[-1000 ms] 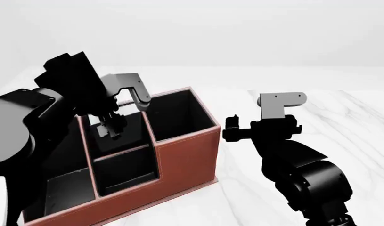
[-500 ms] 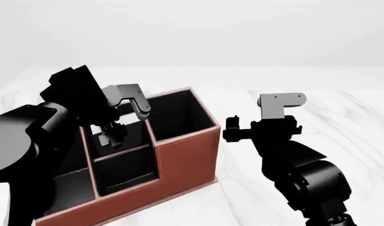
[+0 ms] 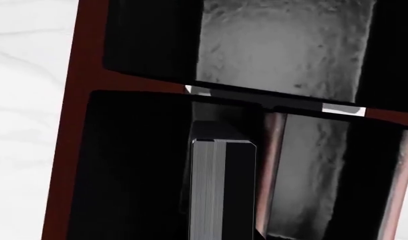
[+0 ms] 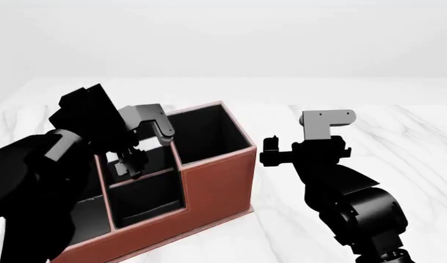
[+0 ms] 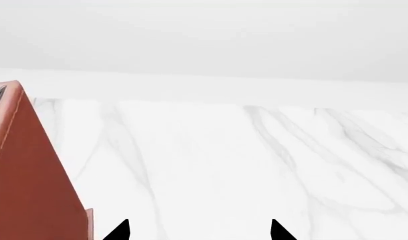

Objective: Pick up the book and place it in the front compartment of the caddy.

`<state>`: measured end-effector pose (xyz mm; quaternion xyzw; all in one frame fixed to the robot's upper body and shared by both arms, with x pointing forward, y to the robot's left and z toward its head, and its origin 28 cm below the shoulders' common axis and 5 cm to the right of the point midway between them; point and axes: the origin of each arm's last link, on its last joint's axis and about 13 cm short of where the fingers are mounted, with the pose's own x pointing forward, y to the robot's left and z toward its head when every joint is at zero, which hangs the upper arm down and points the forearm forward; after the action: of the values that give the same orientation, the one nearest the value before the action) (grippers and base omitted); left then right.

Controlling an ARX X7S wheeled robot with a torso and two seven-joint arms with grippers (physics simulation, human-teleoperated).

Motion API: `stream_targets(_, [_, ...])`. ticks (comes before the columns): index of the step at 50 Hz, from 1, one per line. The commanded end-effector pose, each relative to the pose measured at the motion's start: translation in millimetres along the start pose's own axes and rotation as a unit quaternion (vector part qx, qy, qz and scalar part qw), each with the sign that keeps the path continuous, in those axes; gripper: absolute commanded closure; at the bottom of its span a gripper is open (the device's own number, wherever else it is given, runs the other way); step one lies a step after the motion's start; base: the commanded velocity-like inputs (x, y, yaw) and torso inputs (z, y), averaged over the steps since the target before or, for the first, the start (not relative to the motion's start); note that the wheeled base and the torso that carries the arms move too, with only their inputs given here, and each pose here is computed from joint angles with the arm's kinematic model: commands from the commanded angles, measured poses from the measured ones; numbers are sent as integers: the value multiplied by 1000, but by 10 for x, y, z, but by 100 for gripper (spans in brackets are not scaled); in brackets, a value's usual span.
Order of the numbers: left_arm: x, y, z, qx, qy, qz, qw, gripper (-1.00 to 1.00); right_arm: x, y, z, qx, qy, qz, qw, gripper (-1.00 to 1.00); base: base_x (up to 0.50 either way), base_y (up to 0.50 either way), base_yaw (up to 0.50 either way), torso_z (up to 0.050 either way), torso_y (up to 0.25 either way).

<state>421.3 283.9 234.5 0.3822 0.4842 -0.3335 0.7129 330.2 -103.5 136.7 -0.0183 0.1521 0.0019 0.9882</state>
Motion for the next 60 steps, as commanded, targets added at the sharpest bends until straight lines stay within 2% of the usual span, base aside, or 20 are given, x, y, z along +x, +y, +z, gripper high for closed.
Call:
stream_targets(1, [-48, 16, 10, -2, -3, 17, 1000, 100, 0, -7, 3, 1, 0, 0, 1000, -100, 0, 0, 0, 0, 0])
stream_targets(2, [-51, 15, 12, -4, -4, 18, 1000, 100, 2, -6, 1, 1, 0, 0, 1000, -100, 0, 0, 0, 0, 0])
stream_targets(3, [-59, 17, 13, -5, -3, 20, 1000, -100, 0, -5, -1, 1, 0, 0, 1000, -100, 0, 0, 0, 10, 0])
stream_targets(14, [-293, 78, 93, 0, -6, 49, 999, -100, -8, 2, 9, 2, -2, 2, 1000, -100, 0, 0, 0, 0, 0])
stream_targets(25, [-832, 143, 314, 19, -4, 90, 996, -100, -51, 8, 30, 4, -6, 6, 1000, -100, 0, 0, 0, 0, 1])
stream_targets(27, [-1001, 91, 383, 23, -15, 95, 995, -100, -68, 16, 46, 3, -9, 8, 1000, -100, 0, 0, 0, 0, 5])
stream_targets(33, [-1231, -55, 420, 15, -30, 98, 995, -100, -134, 45, 101, 0, -18, 15, 1000, -100, 0, 0, 0, 0, 0])
stream_targets(36, [-1278, -101, 420, 6, -52, 90, 995, -100, -157, 53, 122, 0, -21, 17, 1000, -100, 0, 0, 0, 0, 0])
stream_targets(44, [-1404, -222, 411, 9, -56, 91, 994, -100, -217, 82, 171, -1, -28, 23, 999, -100, 0, 0, 0, 0, 0])
stream_targets(47, [-1445, -276, 383, -7, -81, 89, 993, -100, -243, 89, 203, -1, -33, 24, 999, -100, 0, 0, 0, 0, 0])
stream_targets(49, [-1484, -360, 349, -32, -129, 85, 987, -100, -278, 98, 259, -1, -44, 24, 999, -100, 0, 0, 0, 0, 0])
stream_targets(51, [-1490, -413, 339, -38, -163, 73, 983, -100, -297, 104, 297, -1, -62, 17, 998, -100, 0, 0, 0, 0, 0])
stream_targets(52, [-1526, -469, 319, -51, -173, 91, 979, -100, -325, 112, 348, 5, -74, 15, 997, -100, 0, 0, 0, 0, 0])
stream_targets(53, [-1524, -501, 316, -49, -184, 86, 978, -100, -339, 114, 366, 8, -78, 15, 997, -100, 0, 0, 0, 0, 0])
stream_targets(54, [-1537, -546, 314, -61, -215, 80, 971, -100, -358, 118, 390, 11, -87, 13, 996, -100, 0, 0, 0, 0, 0])
stream_targets(55, [-1564, -585, 305, -59, -229, 112, 965, -100, -384, 125, 418, 13, -96, 13, 995, -100, 0, 0, 0, 0, 0])
stream_targets(56, [-1562, -626, 295, -69, -265, 94, 957, -100, -404, 129, 437, 15, -104, 12, 994, -100, 0, 0, 0, 0, 0])
stream_targets(57, [-1568, -673, 249, -74, -260, 119, 956, -100, -436, 131, 474, 20, -124, 8, 992, -100, 0, 0, 0, 0, 0])
stream_targets(60, [-1506, -725, 148, -79, -256, 116, 956, -100, -485, 121, 524, 30, -148, 6, 989, -100, 0, 0, 0, 0, 0])
